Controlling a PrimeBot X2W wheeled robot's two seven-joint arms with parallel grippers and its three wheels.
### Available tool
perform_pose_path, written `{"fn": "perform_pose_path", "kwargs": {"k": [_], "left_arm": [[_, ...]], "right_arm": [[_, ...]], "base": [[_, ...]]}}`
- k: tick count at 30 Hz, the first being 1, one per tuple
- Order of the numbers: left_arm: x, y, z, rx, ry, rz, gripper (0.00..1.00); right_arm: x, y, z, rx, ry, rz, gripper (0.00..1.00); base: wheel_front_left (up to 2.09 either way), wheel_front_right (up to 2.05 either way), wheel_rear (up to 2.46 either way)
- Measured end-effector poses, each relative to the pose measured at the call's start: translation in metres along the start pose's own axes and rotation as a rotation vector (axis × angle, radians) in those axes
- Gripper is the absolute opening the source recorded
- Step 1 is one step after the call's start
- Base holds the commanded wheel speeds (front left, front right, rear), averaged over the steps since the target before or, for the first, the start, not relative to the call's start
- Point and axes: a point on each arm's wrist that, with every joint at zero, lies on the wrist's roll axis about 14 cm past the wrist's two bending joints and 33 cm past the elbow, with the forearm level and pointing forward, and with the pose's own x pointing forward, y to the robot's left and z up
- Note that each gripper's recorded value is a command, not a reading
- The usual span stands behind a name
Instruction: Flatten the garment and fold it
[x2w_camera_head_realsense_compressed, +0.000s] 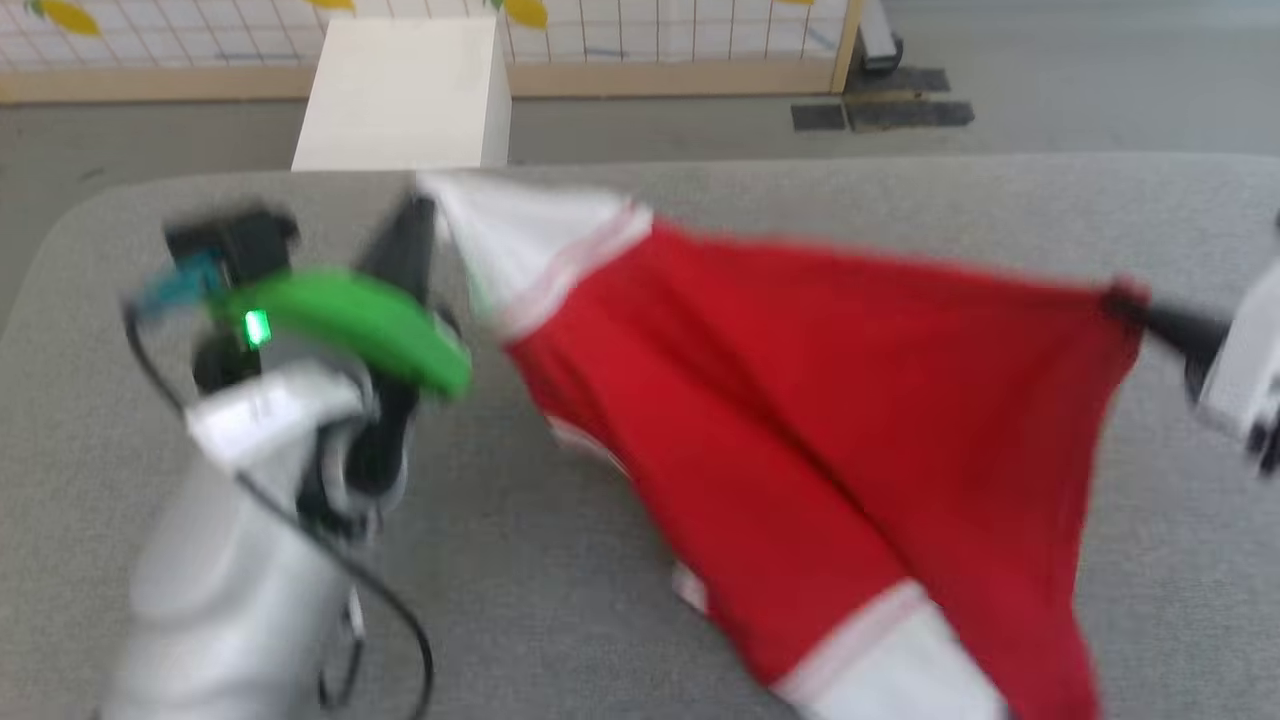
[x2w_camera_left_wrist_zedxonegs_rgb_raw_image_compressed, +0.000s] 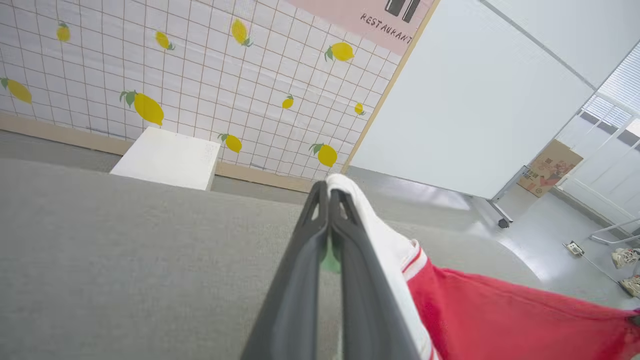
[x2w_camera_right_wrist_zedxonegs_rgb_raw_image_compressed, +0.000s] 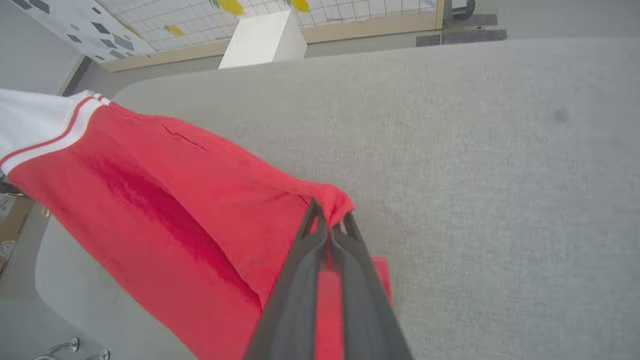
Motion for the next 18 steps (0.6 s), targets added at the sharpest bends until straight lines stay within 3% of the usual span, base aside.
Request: {"fn": "perform_pose_path", "kwargs": {"k": [10, 18], "left_arm": [[0.108, -0.015, 0.131, 0.151, -0.240, -0.025, 0.00], [0.147, -0.037, 0.204, 0.200, -0.426, -0.031, 0.00]], "right_arm": [[0.040, 0.018, 0.148, -0.165, -0.205, -0.044, 0.00], [0.045, 0.022, 0.232, -0.223, -0.473, -0.093, 0.00]], "base": [[0.00, 0.00, 0.00], [0.00, 0.00, 0.00]]}}
